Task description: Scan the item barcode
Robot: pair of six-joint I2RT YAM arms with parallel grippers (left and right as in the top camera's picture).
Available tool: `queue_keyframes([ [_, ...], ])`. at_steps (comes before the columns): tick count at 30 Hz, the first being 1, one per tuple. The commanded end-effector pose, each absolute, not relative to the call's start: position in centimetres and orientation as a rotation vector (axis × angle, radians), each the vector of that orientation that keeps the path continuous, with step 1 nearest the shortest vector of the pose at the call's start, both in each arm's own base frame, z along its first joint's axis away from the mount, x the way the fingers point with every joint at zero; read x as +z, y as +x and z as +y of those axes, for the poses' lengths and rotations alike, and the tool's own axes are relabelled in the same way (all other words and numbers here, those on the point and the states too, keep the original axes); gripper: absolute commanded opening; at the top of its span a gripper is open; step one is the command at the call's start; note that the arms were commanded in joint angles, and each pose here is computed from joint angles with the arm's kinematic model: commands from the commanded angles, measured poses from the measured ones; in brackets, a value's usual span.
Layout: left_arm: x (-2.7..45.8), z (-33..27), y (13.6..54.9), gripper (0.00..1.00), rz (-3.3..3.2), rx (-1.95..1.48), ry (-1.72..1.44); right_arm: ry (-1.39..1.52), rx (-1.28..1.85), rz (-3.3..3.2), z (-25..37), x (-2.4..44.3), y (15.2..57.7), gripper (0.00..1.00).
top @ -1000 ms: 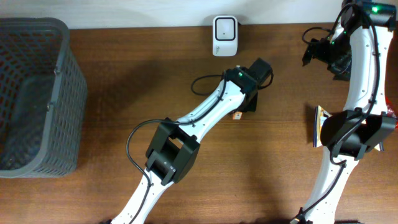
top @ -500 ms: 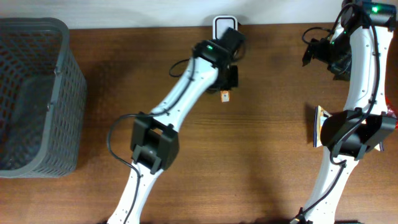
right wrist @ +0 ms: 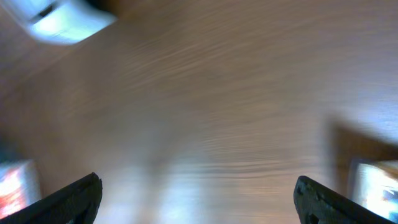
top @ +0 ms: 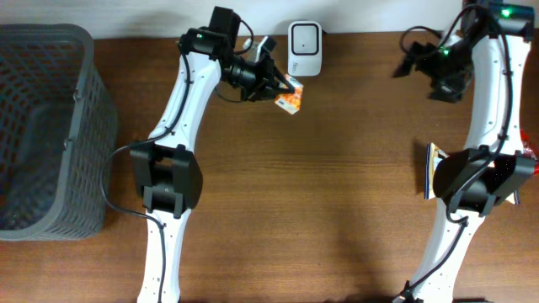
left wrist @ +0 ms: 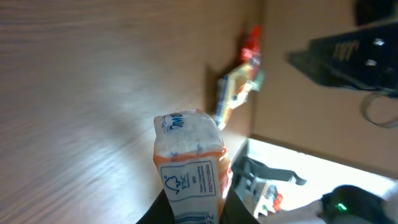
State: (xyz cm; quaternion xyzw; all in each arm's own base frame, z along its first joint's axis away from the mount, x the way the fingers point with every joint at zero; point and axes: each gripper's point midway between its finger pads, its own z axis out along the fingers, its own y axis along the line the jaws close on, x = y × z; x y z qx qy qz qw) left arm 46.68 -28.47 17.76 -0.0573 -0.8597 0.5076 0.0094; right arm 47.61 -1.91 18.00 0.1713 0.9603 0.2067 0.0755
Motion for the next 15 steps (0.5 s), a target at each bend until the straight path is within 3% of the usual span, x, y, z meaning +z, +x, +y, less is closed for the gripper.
queue_keyframes([
  [1, 21.2, -30.0, 46.4, 0.15, -2.559, 1.822, -0.361, 0.241, 1.136, 2.827, 6.3, 18.2, 47.6, 0.98],
  [8, 22.4, -30.3, 47.8, 0.17, -2.577, 1.93, -0.473, 0.128, 1.638, 2.572, 11.6, 20.3, 48.6, 0.99],
  [11, 22.4, -30.5, 47.8, 0.17, -2.575, 1.93, -0.479, 0.107, 1.687, 2.529, 12.0, 20.8, 48.8, 0.99],
  [15, 22.7, -30.6, 48.3, 0.17, -2.574, 1.943, -0.444, 0.152, 1.705, 2.539, 12.4, 20.9, 48.9, 0.92],
])
